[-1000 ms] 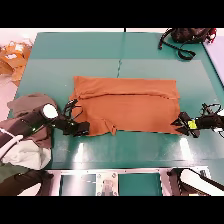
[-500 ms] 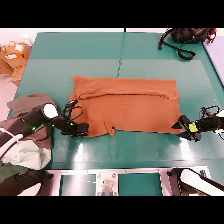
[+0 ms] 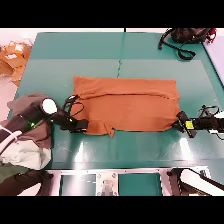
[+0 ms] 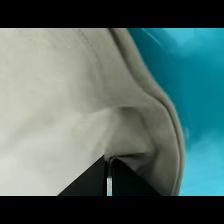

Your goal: Fold the shirts.

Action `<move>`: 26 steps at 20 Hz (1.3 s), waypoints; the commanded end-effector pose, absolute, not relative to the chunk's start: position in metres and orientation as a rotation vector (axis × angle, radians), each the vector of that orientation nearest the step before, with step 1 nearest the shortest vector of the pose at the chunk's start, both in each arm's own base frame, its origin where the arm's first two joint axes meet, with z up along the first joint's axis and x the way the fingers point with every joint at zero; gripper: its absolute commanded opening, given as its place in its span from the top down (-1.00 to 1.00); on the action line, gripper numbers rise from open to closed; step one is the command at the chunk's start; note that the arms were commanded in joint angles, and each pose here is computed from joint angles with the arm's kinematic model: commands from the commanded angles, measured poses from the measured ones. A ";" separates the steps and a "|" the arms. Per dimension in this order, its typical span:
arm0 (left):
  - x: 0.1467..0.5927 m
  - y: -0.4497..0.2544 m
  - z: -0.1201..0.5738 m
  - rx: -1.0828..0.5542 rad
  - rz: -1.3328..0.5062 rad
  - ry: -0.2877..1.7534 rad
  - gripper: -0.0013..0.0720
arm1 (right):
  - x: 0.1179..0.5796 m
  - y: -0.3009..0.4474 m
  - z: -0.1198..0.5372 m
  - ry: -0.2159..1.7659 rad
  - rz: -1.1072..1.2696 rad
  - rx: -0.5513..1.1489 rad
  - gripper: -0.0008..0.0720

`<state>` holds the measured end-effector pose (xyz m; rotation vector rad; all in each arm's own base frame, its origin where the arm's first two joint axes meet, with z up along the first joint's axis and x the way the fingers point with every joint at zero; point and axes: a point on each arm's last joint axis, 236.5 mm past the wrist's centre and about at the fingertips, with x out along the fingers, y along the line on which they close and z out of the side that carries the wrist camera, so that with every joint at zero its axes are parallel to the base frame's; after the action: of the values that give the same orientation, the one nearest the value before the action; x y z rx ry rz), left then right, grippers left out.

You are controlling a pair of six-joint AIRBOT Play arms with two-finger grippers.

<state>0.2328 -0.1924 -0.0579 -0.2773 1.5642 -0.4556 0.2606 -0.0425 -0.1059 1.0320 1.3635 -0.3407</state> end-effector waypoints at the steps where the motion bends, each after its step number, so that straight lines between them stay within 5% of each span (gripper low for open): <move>1: 0.218 -0.172 -0.043 -0.128 -0.468 1.657 0.89 | 0.249 -0.043 -0.097 1.445 -0.289 0.947 0.94; 11: 0.214 -0.149 -0.009 -0.057 -0.414 1.567 0.89 | 0.239 -0.058 -0.066 1.493 -0.310 0.868 0.94; 18: 0.325 -0.154 0.035 0.037 -0.357 1.326 0.89 | 0.348 -0.048 -0.004 1.254 -0.157 0.815 0.94; 26: 0.452 -0.160 0.026 -0.003 -0.337 1.262 0.89 | 0.438 -0.058 -0.031 1.234 -0.130 0.842 0.93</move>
<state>0.4116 -0.1624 0.0330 0.0310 1.2876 -0.3361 0.4070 -0.0578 -0.0179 0.8238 1.2458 -0.1453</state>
